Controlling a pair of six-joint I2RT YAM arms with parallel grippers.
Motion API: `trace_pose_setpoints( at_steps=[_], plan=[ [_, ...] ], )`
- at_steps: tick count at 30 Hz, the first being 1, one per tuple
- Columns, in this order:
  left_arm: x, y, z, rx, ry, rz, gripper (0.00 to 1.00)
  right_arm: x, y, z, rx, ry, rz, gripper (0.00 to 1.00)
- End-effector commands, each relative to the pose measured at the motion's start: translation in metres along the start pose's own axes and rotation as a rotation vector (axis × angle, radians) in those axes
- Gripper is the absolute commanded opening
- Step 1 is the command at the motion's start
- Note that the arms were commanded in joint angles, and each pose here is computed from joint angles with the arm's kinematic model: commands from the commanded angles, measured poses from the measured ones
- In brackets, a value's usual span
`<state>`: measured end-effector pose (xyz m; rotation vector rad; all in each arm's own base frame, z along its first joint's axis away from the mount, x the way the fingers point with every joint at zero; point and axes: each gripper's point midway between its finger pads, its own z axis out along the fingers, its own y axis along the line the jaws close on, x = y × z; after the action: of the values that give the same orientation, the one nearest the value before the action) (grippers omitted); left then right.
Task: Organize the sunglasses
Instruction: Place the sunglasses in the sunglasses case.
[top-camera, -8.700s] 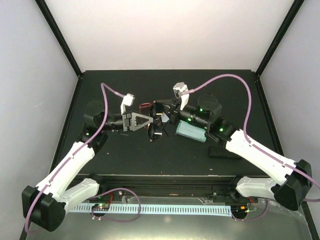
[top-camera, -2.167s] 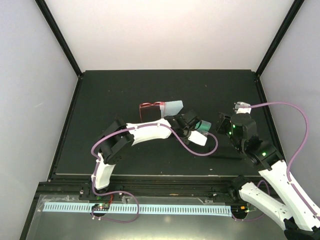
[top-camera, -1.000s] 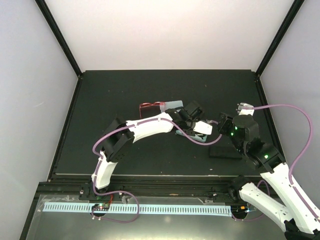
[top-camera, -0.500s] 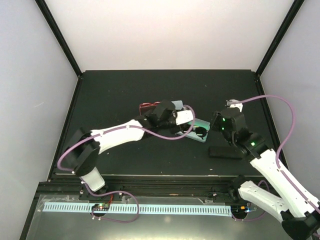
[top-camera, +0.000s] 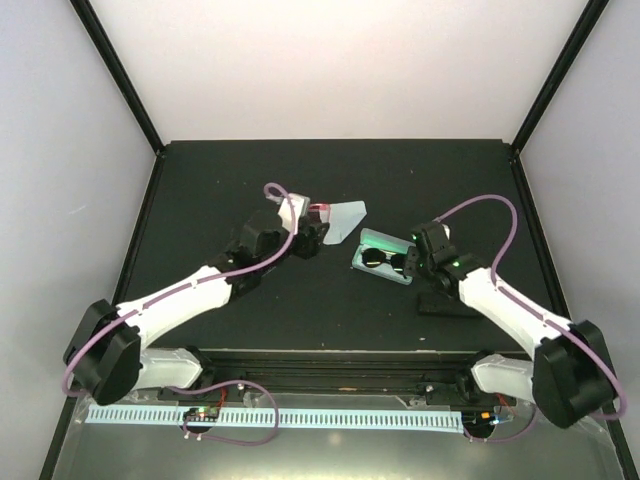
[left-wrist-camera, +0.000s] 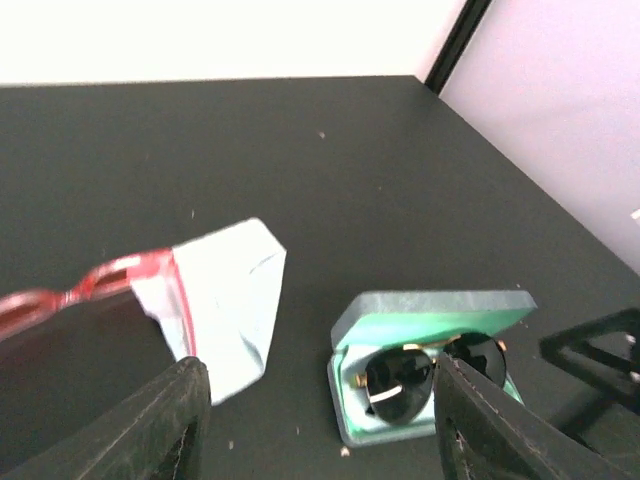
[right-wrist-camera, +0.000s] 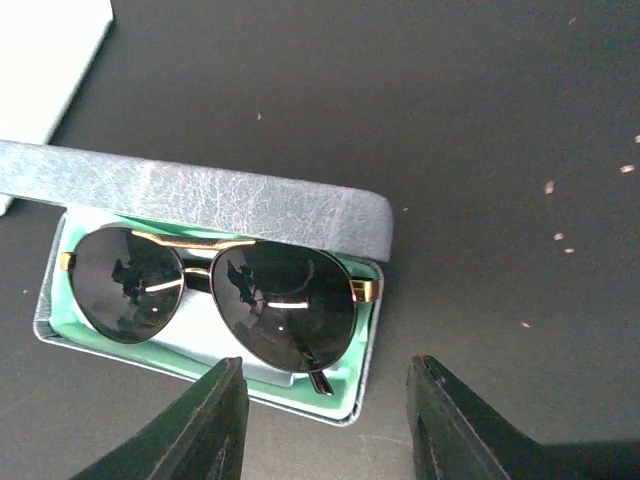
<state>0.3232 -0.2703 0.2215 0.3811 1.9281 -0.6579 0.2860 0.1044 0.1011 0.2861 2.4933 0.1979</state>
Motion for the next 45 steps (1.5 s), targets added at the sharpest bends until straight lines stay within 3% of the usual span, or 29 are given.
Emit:
trace_pose_setpoints(
  at_steps=[1,10,24,32,36,41,45],
  plan=[
    [0.025,-0.004,-0.011,0.116,0.049,-0.207,0.61,-0.004,0.014,0.02,-0.054,-0.006,0.016,0.45],
    [0.064,-0.008,-0.009,0.183,0.139,-0.258,0.6,0.003,0.0,0.048,0.027,-0.008,0.03,0.43],
    [0.081,-0.008,-0.001,0.192,0.19,-0.292,0.59,0.01,0.018,0.061,-0.065,0.034,0.006,0.44],
    [0.088,-0.011,0.006,0.214,0.226,-0.325,0.58,0.001,0.006,0.047,0.008,0.007,0.017,0.43],
    [0.095,-0.014,0.014,0.232,0.25,-0.357,0.57,-0.015,0.016,0.019,-0.053,-0.034,-0.008,0.44],
    [0.111,-0.022,0.03,0.257,0.28,-0.361,0.51,-0.044,0.04,-0.015,-0.162,-0.099,-0.024,0.46],
    [0.124,-0.035,0.043,0.271,0.291,-0.365,0.44,-0.07,0.047,-0.012,-0.118,-0.14,-0.03,0.46]
  ],
)
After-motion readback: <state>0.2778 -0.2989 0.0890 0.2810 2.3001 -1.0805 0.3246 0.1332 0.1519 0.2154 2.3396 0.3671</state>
